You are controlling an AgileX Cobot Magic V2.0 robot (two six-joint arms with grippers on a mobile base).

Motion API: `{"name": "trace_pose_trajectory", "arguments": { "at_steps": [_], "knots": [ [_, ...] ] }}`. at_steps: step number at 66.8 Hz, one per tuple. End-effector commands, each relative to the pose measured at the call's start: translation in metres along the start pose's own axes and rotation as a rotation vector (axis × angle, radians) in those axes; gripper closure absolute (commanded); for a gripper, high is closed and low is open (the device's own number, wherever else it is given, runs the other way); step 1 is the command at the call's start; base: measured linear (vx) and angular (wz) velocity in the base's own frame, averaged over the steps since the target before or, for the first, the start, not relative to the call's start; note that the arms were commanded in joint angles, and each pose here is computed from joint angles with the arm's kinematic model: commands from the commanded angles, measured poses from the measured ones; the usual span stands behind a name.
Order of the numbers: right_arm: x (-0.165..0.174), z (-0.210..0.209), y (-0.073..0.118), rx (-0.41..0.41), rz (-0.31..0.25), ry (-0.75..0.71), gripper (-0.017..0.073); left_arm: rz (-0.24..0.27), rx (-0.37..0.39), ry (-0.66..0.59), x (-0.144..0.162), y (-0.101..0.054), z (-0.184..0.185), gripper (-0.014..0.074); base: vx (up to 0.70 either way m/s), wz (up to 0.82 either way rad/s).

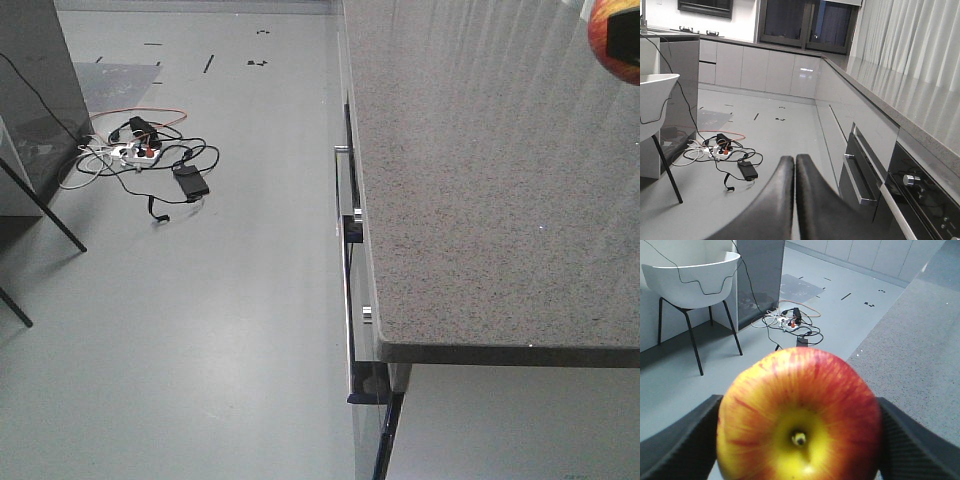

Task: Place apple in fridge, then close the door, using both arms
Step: 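Lift the apple off the counter with the right gripper, then drive the base away from the counter toward the open fridge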

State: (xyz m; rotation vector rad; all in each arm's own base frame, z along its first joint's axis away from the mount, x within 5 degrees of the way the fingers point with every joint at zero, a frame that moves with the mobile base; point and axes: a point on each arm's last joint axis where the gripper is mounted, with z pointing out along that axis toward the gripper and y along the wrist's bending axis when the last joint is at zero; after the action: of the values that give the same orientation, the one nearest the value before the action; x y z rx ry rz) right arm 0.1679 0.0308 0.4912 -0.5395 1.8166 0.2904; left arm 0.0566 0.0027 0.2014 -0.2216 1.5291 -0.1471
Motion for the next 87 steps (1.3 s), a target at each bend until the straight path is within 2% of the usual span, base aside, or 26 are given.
{"name": "trace_pose_trajectory", "arguments": {
  "at_steps": [1, 87],
  "knots": [
    [-0.0128, -0.0084, 0.0017, 0.026, -0.003, -0.098, 0.0366, -0.009, 0.02, -0.084, -0.0123, -0.0026, -0.0005, 0.0601, 0.0, 0.0],
    [-0.0129, -0.0084, 0.0018, 0.025, -0.002, -0.098, 0.0366, -0.009, 0.02, -0.084, -0.0123, -0.0026, -0.0005, 0.0601, -0.01, 0.05]
  ]
}}
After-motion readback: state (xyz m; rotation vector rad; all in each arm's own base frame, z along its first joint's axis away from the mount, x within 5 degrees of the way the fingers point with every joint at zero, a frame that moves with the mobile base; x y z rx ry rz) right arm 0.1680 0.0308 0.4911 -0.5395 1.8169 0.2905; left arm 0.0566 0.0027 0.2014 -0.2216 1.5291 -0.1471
